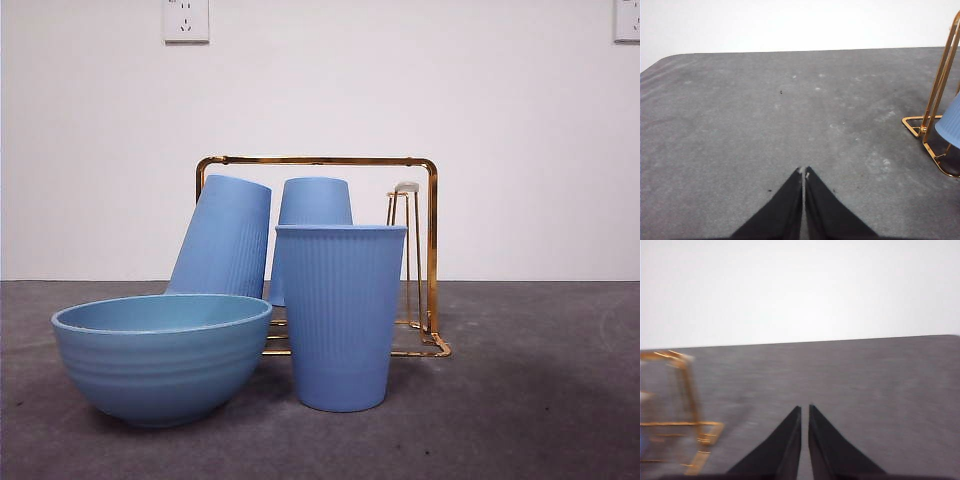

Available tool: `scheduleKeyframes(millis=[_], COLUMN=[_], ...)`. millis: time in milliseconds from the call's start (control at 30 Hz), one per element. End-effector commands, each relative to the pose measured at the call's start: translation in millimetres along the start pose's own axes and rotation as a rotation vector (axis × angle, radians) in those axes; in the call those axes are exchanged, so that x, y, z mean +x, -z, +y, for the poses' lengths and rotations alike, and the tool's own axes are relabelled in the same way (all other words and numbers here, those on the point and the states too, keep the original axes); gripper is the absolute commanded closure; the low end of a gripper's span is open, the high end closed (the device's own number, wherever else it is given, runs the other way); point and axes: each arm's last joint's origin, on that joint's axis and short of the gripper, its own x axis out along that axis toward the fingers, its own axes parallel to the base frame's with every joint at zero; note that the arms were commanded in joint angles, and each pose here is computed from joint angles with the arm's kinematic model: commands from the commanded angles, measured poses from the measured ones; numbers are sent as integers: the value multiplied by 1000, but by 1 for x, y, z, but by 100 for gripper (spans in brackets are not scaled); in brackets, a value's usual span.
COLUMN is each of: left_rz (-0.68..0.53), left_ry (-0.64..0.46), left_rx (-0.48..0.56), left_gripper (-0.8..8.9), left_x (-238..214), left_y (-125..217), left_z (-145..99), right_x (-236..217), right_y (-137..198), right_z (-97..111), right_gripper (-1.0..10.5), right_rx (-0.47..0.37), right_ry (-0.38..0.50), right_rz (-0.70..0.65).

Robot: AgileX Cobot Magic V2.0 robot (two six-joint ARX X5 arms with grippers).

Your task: Right arm lift cup from the cupboard, then place it on the right of the bowl

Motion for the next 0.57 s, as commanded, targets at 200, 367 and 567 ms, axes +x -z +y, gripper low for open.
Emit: scheduleKeyframes(millis=[200, 367, 567], left_rz=[23, 23, 23], left_ry=[-1, -1, -1], left_rx=[9, 9, 9], left_gripper=[807, 807, 807], left_x=[2, 2, 2], left_y=[7, 7, 7], left_z=[0, 0, 0], right_x=[7, 9, 9], right_y=[45, 60, 62], right_z=[-11, -12, -11], right_gripper=[924, 924, 924], right_rx=[-65, -59, -62], right_ry=[140, 127, 61], right_rz=[48, 126, 149])
